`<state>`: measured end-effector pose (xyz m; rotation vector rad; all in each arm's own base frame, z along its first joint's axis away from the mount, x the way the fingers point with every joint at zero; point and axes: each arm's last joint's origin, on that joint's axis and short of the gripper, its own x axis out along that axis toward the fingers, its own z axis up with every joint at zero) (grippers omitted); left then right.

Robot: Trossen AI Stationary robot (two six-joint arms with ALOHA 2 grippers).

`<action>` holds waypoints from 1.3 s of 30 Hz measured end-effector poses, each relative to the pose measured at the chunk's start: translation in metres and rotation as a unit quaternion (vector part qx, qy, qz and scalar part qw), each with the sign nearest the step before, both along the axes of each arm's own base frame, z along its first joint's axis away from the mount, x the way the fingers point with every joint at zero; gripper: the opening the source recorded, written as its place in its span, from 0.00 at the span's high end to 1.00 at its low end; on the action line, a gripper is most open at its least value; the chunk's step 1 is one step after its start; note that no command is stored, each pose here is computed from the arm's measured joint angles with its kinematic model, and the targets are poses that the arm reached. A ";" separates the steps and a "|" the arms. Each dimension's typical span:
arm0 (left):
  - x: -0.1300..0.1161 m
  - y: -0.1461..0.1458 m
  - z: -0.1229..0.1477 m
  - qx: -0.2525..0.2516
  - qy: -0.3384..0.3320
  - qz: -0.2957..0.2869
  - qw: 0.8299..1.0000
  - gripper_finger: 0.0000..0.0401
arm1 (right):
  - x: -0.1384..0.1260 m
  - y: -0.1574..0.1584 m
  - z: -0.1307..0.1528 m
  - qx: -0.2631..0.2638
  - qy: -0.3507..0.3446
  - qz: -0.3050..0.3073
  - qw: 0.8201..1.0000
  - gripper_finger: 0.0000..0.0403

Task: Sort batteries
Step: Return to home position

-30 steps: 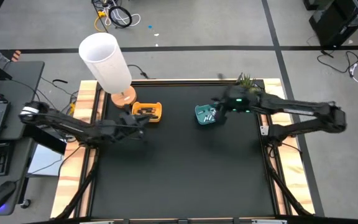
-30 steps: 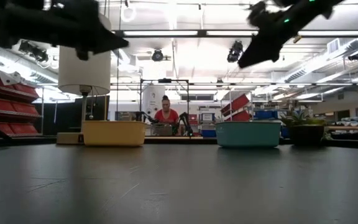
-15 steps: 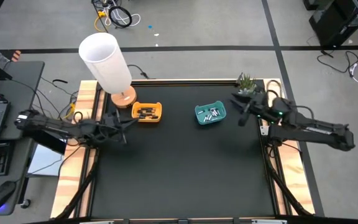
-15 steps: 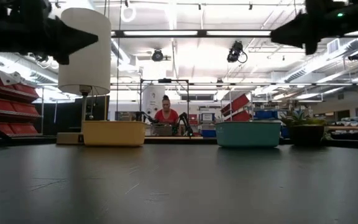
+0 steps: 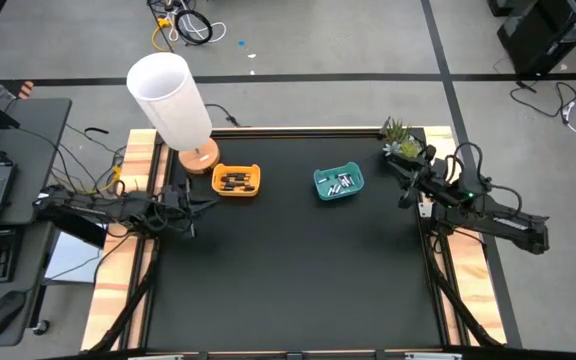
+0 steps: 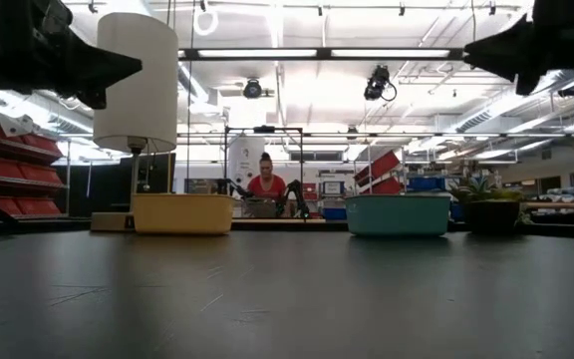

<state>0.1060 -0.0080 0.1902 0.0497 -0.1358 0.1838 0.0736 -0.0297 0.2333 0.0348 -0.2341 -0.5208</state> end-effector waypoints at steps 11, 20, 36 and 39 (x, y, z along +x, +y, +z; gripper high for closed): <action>-0.004 -0.004 -0.006 -0.015 -0.019 -0.089 0.996 0.96 | 0.005 0.000 -0.014 -0.008 0.011 0.027 1.000 0.69; -0.004 -0.011 -0.008 0.044 -0.008 -0.202 0.978 0.96 | 0.013 0.001 -0.034 -0.046 -0.010 0.080 0.996 0.69; -0.003 -0.005 -0.005 0.122 -0.013 -0.080 0.989 0.96 | 0.015 -0.001 -0.042 0.012 -0.042 0.066 0.997 0.72; -0.004 -0.005 -0.001 0.175 -0.025 -0.066 0.982 0.96 | 0.015 -0.001 -0.042 0.027 -0.048 0.069 0.996 0.72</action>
